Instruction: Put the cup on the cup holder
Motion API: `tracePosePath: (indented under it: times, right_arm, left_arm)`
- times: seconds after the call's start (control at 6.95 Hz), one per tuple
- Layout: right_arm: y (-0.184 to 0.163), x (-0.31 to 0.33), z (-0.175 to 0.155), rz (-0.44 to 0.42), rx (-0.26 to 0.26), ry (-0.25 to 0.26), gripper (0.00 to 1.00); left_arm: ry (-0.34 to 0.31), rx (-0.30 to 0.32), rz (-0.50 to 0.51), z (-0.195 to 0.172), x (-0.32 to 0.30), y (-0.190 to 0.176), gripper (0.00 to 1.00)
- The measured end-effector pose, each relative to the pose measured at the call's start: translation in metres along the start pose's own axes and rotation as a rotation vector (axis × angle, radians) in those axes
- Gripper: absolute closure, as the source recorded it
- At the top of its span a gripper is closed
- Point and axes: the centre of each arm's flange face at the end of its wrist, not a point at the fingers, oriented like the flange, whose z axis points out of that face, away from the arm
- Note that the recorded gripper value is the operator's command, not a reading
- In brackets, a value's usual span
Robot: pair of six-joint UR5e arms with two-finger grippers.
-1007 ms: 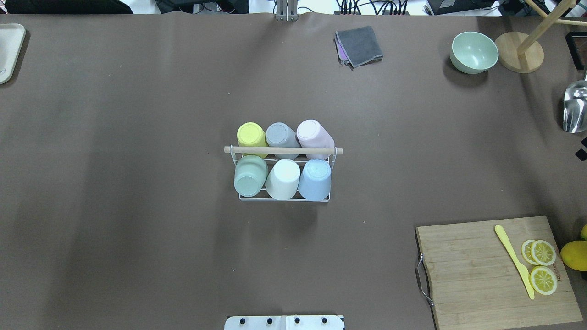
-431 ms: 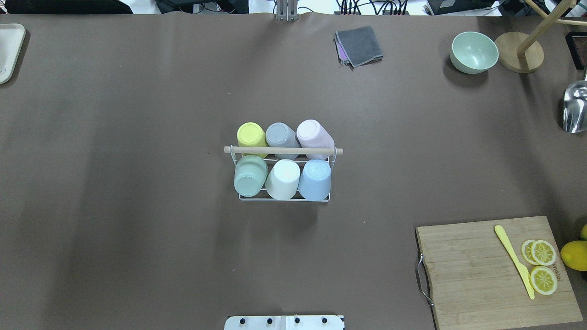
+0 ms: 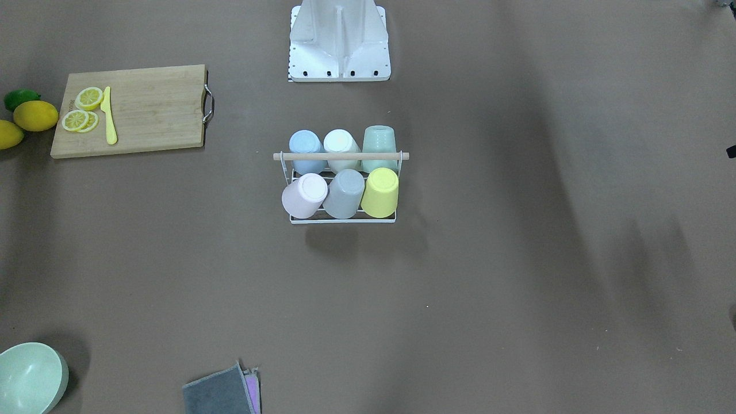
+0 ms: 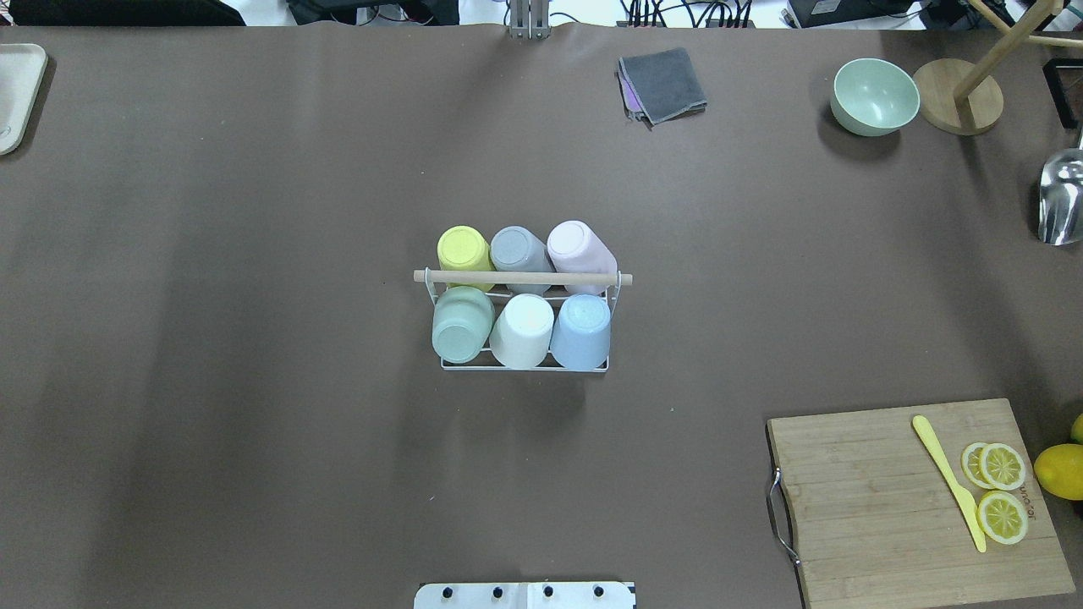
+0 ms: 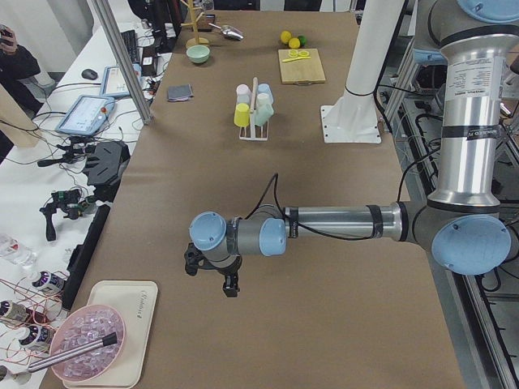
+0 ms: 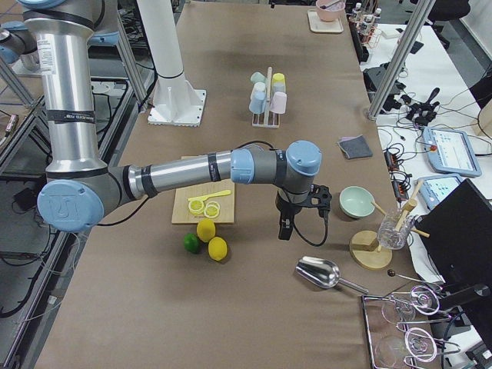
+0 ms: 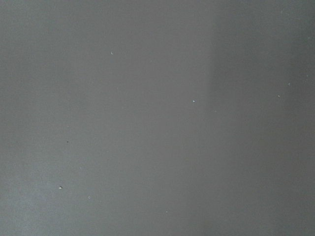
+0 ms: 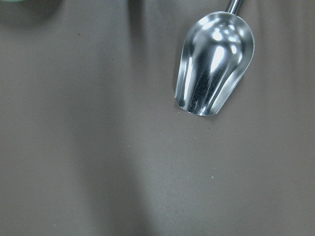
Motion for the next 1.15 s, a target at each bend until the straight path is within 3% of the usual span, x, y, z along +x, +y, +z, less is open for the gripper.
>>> tracePosePath:
  times: [0.58,1.15]
  right_arm:
    - [-0.003,0.015,0.019,0.039,-0.03,-0.05,0.01]
    - [-0.011,0.021,0.027,0.015,-0.005,-0.056,0.01]
  left_arm:
    - [0.009,0.014,0.012,-0.001,0.002,-0.001,0.03]
    - [0.025,0.023,0.025,0.001,0.001,-0.001,0.03]
